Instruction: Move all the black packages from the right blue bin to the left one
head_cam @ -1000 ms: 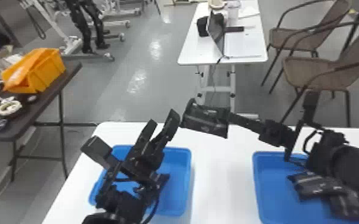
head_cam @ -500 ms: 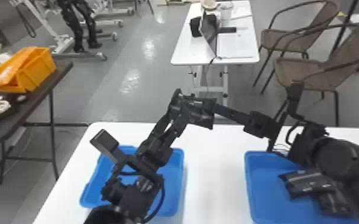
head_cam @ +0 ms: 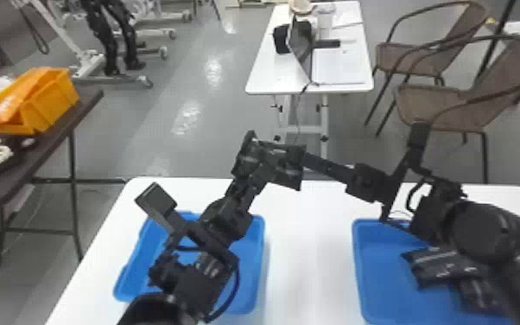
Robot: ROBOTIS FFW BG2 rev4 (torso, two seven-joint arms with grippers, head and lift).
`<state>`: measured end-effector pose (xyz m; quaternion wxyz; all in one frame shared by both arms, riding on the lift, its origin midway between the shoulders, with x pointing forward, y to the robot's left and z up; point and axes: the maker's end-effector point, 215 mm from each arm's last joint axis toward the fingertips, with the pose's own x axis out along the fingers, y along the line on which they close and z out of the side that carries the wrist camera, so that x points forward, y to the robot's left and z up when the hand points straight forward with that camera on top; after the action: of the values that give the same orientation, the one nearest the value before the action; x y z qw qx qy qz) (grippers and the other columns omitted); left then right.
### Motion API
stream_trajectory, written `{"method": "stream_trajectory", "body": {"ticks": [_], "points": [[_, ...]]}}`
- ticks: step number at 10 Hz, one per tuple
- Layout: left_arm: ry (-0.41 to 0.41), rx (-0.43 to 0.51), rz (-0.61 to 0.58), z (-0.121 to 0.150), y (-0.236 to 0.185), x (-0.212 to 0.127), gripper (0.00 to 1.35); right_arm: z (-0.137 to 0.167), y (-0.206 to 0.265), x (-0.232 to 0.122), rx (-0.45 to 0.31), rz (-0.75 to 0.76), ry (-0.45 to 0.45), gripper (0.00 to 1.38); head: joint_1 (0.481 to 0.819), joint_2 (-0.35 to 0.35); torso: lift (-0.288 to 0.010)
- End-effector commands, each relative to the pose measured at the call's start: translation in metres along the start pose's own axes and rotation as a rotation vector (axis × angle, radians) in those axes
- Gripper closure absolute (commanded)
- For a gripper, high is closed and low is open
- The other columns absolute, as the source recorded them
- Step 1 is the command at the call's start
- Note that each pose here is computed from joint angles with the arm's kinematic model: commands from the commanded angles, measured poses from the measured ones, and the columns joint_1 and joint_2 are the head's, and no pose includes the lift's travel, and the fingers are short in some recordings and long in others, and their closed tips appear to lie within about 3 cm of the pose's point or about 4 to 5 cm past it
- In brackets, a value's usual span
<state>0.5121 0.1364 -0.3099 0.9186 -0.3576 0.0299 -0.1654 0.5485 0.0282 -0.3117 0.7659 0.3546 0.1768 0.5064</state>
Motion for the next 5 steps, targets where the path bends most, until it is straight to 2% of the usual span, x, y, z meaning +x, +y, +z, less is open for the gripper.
{"method": "stream_trajectory", "body": {"ticks": [1, 3, 4, 5], "points": [[-0.002, -0.005, 0.021, -0.001, 0.003, -0.002, 1.21, -0.003, -0.001, -0.001, 0.005, -0.002, 0.002, 1.18, 0.695, 0.170, -0.042], [-0.069, 0.007, 0.057, 0.011, 0.009, -0.008, 1.21, -0.004, -0.002, -0.001, 0.006, -0.003, 0.004, 1.18, 0.695, 0.177, -0.042], [-0.077, 0.017, 0.067, 0.014, 0.013, -0.010, 1.21, -0.006, -0.003, -0.002, 0.002, -0.007, 0.010, 0.96, 0.695, 0.181, -0.042], [-0.099, 0.064, 0.087, 0.023, 0.019, -0.013, 1.21, -0.009, -0.005, -0.005, -0.007, -0.016, 0.016, 0.45, 0.695, 0.187, -0.042]]}}
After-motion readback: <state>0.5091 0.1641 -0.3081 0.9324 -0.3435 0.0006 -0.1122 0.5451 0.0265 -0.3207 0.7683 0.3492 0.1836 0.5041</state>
